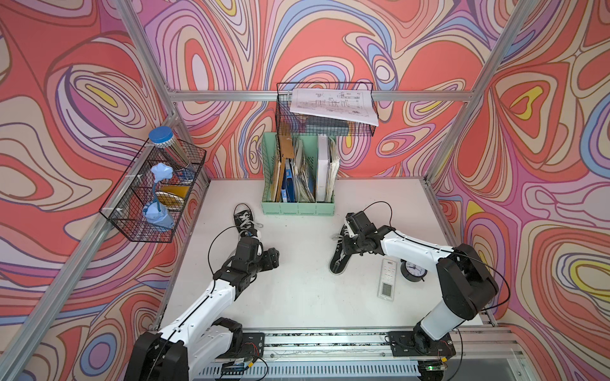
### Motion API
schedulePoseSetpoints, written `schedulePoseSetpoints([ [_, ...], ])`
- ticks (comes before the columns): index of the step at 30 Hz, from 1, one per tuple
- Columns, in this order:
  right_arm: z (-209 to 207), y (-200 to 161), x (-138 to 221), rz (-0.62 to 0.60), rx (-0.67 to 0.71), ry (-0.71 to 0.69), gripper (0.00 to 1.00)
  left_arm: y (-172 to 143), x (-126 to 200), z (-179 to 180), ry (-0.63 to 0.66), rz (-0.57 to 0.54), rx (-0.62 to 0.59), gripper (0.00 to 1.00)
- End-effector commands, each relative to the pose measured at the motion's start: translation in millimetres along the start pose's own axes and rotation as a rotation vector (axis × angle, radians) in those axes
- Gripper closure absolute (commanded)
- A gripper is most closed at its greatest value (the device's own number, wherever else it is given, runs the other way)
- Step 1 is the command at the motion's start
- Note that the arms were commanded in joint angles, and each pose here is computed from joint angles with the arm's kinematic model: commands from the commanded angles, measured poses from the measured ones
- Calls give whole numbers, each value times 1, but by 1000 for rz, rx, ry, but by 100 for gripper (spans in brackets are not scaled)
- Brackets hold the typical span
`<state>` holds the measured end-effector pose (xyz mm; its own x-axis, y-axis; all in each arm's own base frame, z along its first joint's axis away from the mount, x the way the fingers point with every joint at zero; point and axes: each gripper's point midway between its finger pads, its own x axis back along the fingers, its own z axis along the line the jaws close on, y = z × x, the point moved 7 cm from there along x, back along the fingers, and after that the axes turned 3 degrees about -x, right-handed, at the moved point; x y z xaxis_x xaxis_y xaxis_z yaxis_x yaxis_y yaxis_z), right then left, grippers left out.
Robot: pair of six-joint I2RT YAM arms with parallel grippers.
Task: Tie the shoes
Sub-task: Move the shoe to the center of the board.
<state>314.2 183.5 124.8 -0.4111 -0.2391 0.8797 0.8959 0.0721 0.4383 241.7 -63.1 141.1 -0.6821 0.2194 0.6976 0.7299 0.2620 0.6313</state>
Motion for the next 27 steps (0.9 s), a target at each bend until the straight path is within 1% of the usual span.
schedulePoseSetpoints([
  [1,1,30,-3,-53,52,22,100,32,0,17,62,-67,95,25],
  [3,-2,45,-6,-67,51,33,100,41,-5,33,118,-82,134,26],
  [4,-6,47,-18,-44,54,26,100,45,-8,40,144,-83,149,26],
  [6,-8,57,-26,-28,62,22,100,52,-15,53,194,-85,162,28],
  [8,-10,62,-32,-16,70,18,100,60,-23,59,205,-73,171,29],
  [9,-11,64,-34,-14,72,18,98,64,-28,61,210,-62,169,29],
  [13,-10,66,-35,-6,79,19,74,79,-43,67,253,-23,153,29],
  [15,-9,66,-32,-16,79,32,65,87,-51,71,283,-10,135,29],
  [17,-8,66,-28,-24,76,50,61,92,-59,75,308,20,126,30],
  [22,-6,65,-21,-33,78,61,58,99,-78,82,296,105,134,35],
  [25,-5,65,-18,-40,77,74,57,106,-87,84,286,128,136,35],
  [27,-4,64,-18,-37,74,86,57,111,-94,85,272,147,134,33],
])
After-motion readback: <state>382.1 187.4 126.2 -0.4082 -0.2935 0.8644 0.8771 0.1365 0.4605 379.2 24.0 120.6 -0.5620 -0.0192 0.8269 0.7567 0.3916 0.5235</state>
